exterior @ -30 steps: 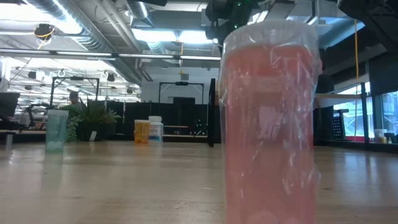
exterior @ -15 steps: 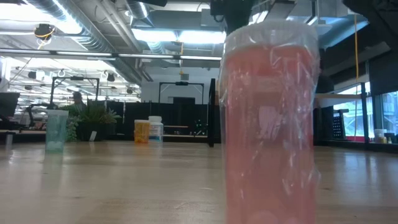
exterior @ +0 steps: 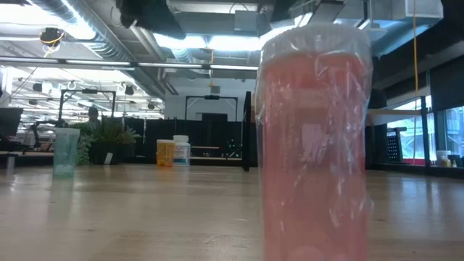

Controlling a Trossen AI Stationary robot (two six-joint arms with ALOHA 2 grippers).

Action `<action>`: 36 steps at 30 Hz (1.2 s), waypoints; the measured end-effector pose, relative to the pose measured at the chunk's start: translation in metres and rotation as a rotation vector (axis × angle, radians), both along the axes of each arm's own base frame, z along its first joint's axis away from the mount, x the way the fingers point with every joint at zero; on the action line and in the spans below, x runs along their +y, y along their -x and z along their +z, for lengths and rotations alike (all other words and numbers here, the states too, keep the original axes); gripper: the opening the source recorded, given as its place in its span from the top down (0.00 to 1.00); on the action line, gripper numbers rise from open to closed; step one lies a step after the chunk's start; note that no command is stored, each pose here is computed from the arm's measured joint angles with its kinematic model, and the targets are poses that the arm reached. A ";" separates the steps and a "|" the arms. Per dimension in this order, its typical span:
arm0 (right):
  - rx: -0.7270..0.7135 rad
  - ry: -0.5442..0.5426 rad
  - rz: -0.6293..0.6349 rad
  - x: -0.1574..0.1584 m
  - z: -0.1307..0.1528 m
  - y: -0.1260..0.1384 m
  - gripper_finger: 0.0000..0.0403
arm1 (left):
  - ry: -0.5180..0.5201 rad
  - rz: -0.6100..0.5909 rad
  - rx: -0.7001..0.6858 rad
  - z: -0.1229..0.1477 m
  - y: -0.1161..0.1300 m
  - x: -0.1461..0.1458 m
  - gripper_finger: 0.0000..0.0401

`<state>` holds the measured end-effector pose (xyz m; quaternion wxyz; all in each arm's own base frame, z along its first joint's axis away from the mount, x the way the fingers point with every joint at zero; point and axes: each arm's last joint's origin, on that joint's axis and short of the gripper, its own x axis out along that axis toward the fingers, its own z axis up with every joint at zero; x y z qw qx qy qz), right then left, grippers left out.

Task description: Pick and place medicine bottles onto shelf by color

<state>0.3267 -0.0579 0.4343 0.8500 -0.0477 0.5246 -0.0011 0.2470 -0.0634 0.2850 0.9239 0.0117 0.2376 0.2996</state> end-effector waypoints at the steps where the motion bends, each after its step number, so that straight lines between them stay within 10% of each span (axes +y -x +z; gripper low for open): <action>1: -0.013 -0.001 0.006 0.005 0.004 0.003 0.37 | 0.020 0.005 0.009 0.000 0.002 0.003 1.00; 21: -0.111 0.028 -0.049 0.088 0.028 0.029 0.37 | 0.476 0.191 0.269 -0.004 0.045 0.118 1.00; 36: -0.149 0.328 -0.310 0.111 0.011 0.031 0.37 | 0.522 0.302 0.221 -0.003 0.057 0.156 1.00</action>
